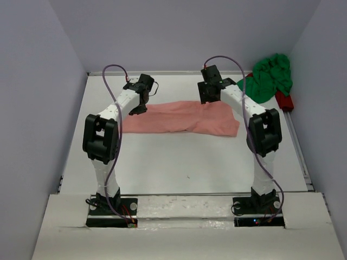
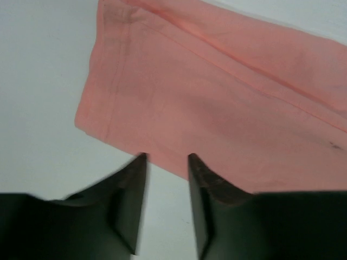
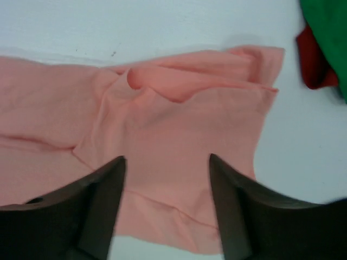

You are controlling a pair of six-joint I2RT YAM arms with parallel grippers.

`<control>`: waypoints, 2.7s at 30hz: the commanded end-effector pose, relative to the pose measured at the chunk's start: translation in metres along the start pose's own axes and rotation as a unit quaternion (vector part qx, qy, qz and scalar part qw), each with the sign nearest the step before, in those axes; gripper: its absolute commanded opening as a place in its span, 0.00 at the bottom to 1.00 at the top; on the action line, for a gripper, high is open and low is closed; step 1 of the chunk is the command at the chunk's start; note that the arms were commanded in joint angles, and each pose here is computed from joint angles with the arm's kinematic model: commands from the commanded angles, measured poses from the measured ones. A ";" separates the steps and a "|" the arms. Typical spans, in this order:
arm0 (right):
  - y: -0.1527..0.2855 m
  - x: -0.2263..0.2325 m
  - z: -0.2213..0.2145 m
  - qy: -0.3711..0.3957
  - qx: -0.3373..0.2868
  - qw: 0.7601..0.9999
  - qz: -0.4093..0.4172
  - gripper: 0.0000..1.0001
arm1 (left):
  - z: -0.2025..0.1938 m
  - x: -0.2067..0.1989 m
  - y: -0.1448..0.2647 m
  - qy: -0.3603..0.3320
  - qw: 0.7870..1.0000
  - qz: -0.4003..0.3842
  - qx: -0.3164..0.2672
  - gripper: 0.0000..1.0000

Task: Fold and stack the t-shirts
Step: Rotate the tshirt 90 degrees

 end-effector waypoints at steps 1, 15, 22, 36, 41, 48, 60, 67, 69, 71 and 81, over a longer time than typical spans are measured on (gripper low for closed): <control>0.060 -0.018 -0.009 -0.051 -0.024 0.998 -0.003 0.56 | -0.004 -0.003 -0.007 -0.019 1.000 0.006 0.014 0.24; 0.013 -0.005 -0.043 -0.033 0.087 0.995 -0.031 0.00 | 0.012 -0.018 -0.016 -0.018 1.000 0.004 0.020 0.00; -0.002 -0.009 -0.047 -0.040 0.108 0.992 -0.043 0.00 | 0.012 -0.025 -0.033 -0.028 0.999 -0.004 0.039 0.00; -0.019 -0.026 -0.040 -0.060 0.117 0.991 -0.040 0.00 | 0.001 -0.026 -0.073 -0.031 0.995 -0.016 0.091 0.00; -0.030 -0.020 -0.053 -0.047 0.143 0.988 -0.031 0.00 | -0.012 -0.023 -0.082 -0.031 0.993 -0.005 0.115 0.00; -0.036 -0.015 -0.058 -0.041 0.158 0.986 -0.017 0.00 | -0.033 -0.017 -0.082 -0.023 0.985 -0.003 0.173 0.00; -0.070 -0.028 -0.051 -0.027 0.185 0.982 0.008 0.00 | -0.111 0.005 -0.055 0.029 0.934 -0.092 0.344 0.00; -0.098 -0.029 -0.031 0.004 0.159 0.986 0.040 0.00 | -0.142 0.017 -0.011 0.019 0.936 -0.089 0.341 0.00; -0.106 -0.029 -0.026 0.013 0.150 0.988 0.046 0.00 | -0.159 0.014 0.007 0.006 0.935 -0.092 0.344 0.00; -0.116 -0.033 -0.021 0.017 0.133 0.990 0.046 0.00 | -0.174 0.014 0.018 -0.003 0.933 -0.088 0.348 0.00; -0.120 -0.034 0.005 0.042 0.042 0.991 0.117 0.00 | -0.262 -0.041 0.084 -0.117 0.896 -0.148 0.401 0.00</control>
Point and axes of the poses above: each gripper's point midway between its finger pads, its own y axis back along the fingers, its own x axis along the line the jaws close on, z = x × y, the point moved 10 cm from there along y, back along the fingers, and after that the axes turned 14 degrees about y, right-handed, at the moved point
